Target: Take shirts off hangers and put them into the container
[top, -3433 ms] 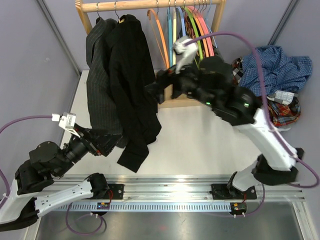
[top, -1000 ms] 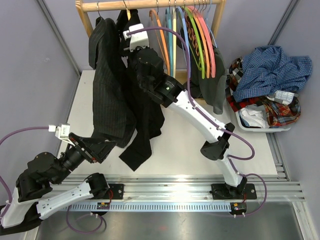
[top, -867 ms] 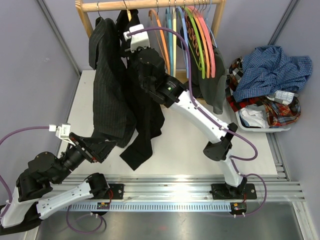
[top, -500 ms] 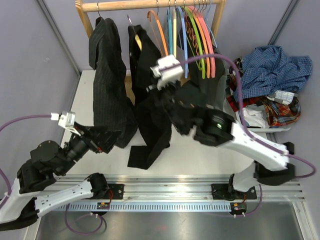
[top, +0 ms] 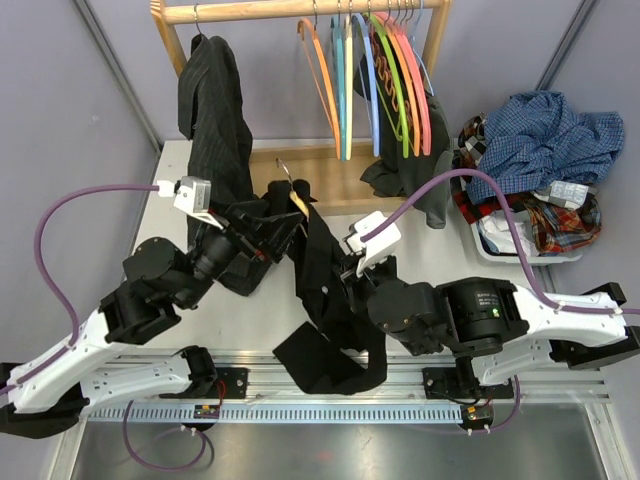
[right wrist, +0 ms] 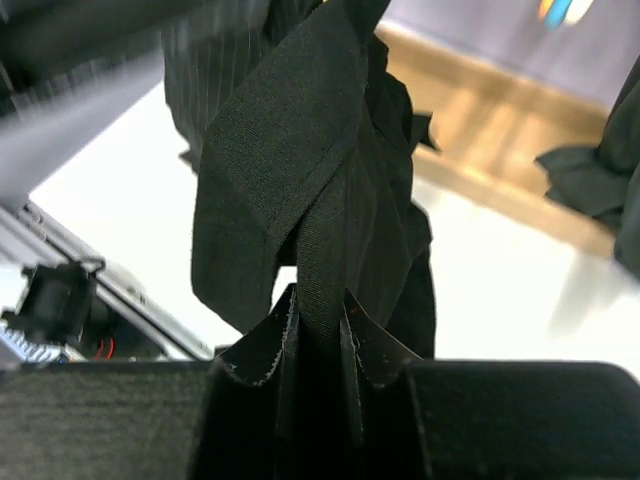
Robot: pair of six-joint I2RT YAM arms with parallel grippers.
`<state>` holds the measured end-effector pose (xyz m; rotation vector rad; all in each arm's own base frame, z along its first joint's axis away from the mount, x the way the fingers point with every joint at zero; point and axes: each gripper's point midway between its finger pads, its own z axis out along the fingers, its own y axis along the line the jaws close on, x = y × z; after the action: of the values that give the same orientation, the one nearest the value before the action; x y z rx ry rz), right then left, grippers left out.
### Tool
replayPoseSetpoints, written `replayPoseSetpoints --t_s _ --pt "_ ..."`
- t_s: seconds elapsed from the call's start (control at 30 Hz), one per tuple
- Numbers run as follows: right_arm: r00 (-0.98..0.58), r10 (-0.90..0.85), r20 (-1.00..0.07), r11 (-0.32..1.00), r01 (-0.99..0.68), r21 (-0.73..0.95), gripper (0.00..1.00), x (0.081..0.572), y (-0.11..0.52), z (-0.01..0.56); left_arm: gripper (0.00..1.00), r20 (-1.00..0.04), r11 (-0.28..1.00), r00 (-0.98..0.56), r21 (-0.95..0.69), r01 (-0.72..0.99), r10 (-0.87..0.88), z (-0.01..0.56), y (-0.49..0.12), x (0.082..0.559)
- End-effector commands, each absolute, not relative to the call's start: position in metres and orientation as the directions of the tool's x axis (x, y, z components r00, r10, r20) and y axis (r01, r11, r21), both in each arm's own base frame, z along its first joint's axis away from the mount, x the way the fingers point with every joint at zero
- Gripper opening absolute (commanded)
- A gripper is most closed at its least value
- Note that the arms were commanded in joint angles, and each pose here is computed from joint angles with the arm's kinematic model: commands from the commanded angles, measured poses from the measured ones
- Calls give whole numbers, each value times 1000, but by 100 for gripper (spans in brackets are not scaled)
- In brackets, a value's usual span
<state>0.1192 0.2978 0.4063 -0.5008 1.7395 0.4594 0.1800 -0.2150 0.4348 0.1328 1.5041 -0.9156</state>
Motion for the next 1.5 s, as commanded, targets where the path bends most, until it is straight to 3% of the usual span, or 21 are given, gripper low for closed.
replayPoseSetpoints --t_s 0.0,0.5,0.53,0.57,0.6,0.63,0.9,0.93,0.97,1.0,1.1,1.2,1.47 --pt "-277 74 -958 825 -523 215 0 116 280 415 99 -837 603 -74 -449 659 -542 482 -229 184" --pt "-289 118 -950 748 -603 276 0 105 284 433 96 -861 603 -114 -435 669 -495 455 -289 209" --pt "-296 132 -946 733 -614 294 0 103 286 436 90 -861 605 -106 -432 669 -498 456 -289 210" --pt "-305 123 -944 715 -633 297 0 99 289 434 76 -868 614 -99 -421 667 -487 453 -290 211" --pt "-306 118 -945 711 -638 296 0 97 289 434 21 -869 617 -93 -417 667 -486 454 -290 212" --pt "-308 113 -945 709 -641 294 0 97 289 433 0 -870 622 -92 -417 663 -484 453 -290 213" --pt "-338 107 -935 660 -680 321 0 86 286 438 0 -880 666 -59 -400 630 -472 464 -294 227" --pt "-342 97 -935 655 -685 319 6 85 285 438 0 -884 685 -48 -394 613 -465 467 -292 230" --pt "-345 90 -934 656 -686 317 32 85 284 436 0 -892 729 -13 -379 570 -453 473 -284 238" --pt "-349 85 -933 656 -686 316 42 84 283 435 0 -888 743 16 -374 556 -459 490 -283 243" --pt "-367 52 -929 662 -683 307 64 82 284 424 0 -911 806 84 -311 503 -404 513 -274 257" --pt "-393 18 -919 678 -671 300 69 80 284 411 0 -920 848 149 -259 462 -363 547 -270 268" --pt "-446 13 -895 707 -629 324 67 80 268 389 0 -921 899 239 -199 389 -307 580 -238 272"
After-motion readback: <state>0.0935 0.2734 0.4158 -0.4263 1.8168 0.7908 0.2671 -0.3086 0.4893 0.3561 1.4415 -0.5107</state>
